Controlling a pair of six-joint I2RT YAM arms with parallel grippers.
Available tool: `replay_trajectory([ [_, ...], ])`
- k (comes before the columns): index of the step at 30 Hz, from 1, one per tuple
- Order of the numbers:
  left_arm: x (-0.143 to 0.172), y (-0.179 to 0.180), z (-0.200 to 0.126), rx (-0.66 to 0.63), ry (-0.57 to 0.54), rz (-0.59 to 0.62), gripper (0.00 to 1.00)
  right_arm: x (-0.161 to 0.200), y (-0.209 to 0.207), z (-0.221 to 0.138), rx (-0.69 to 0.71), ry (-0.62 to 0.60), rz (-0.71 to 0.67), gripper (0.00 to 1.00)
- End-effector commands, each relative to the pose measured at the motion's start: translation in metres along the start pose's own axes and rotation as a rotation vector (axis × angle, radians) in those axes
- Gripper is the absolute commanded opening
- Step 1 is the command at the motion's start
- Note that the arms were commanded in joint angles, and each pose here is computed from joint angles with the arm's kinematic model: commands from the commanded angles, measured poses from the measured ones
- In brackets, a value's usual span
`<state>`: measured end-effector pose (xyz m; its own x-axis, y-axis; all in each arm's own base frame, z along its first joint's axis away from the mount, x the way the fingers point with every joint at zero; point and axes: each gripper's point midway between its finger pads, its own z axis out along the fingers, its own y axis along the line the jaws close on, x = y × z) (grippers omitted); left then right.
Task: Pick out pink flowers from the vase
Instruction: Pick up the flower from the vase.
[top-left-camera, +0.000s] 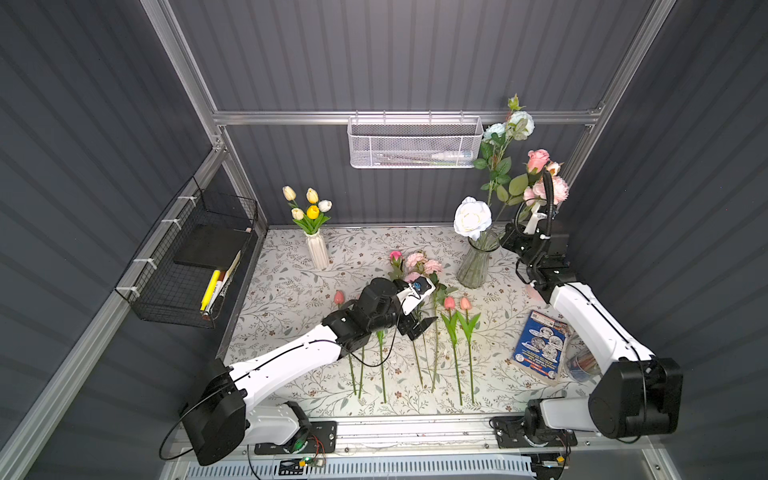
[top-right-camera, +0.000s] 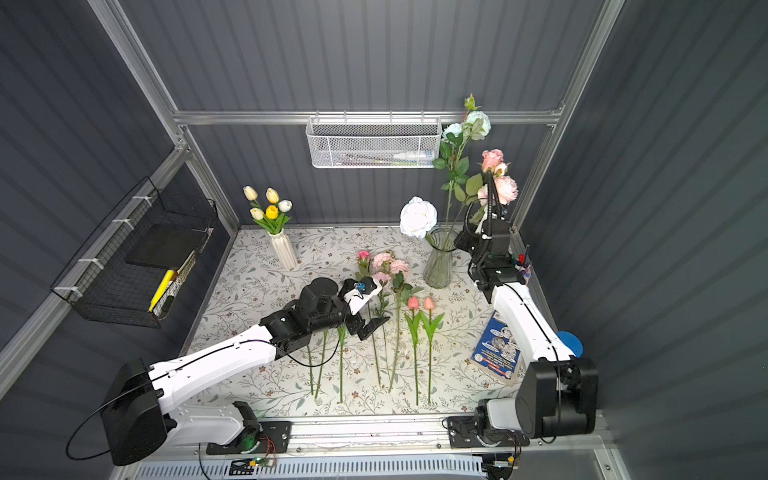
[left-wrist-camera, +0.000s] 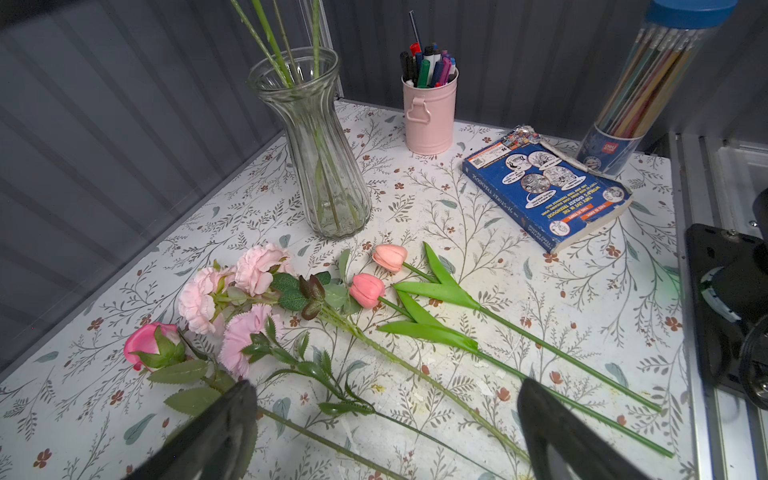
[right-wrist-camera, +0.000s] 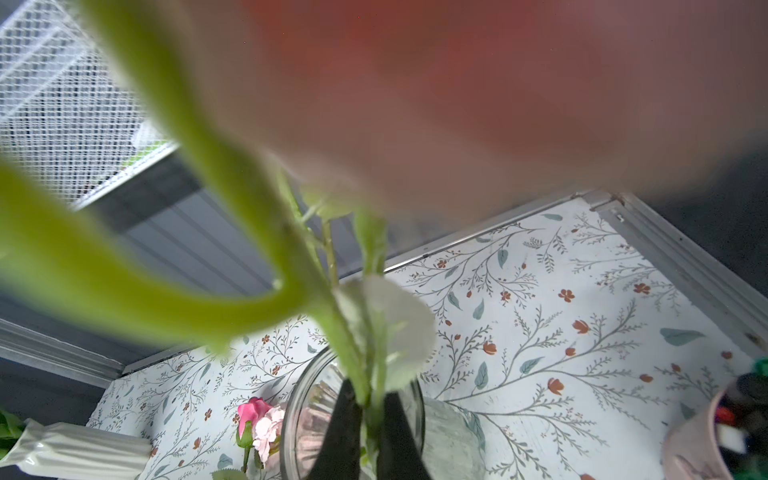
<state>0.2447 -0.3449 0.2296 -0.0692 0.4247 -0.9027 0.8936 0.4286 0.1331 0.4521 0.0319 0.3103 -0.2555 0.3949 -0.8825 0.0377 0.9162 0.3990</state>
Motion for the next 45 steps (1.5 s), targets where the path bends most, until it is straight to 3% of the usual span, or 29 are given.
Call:
replay_trajectory([
  [1, -0.011, -0.002, 0.001, 0.014, -0.015, 0.021, 0.99, -0.018, 0.013, -0.015, -0.027, -0.011, -0.107, 0.0],
  [12, -0.011, -0.001, 0.001, 0.01, -0.015, 0.026, 0.99, -0.039, 0.019, -0.039, -0.012, -0.058, -0.235, 0.0],
  [25, -0.01, 0.0, 0.001, 0.004, -0.014, 0.026, 0.99, -0.101, 0.04, -0.071, -0.009, -0.187, -0.311, 0.0],
  [37, -0.011, 0.001, -0.001, -0.006, -0.016, 0.032, 0.99, -0.172, 0.069, -0.141, -0.025, -0.346, -0.384, 0.0],
  [45, -0.01, 0.005, -0.002, -0.031, -0.012, 0.04, 0.99, -0.181, 0.083, -0.177, -0.086, -0.374, -0.345, 0.0],
])
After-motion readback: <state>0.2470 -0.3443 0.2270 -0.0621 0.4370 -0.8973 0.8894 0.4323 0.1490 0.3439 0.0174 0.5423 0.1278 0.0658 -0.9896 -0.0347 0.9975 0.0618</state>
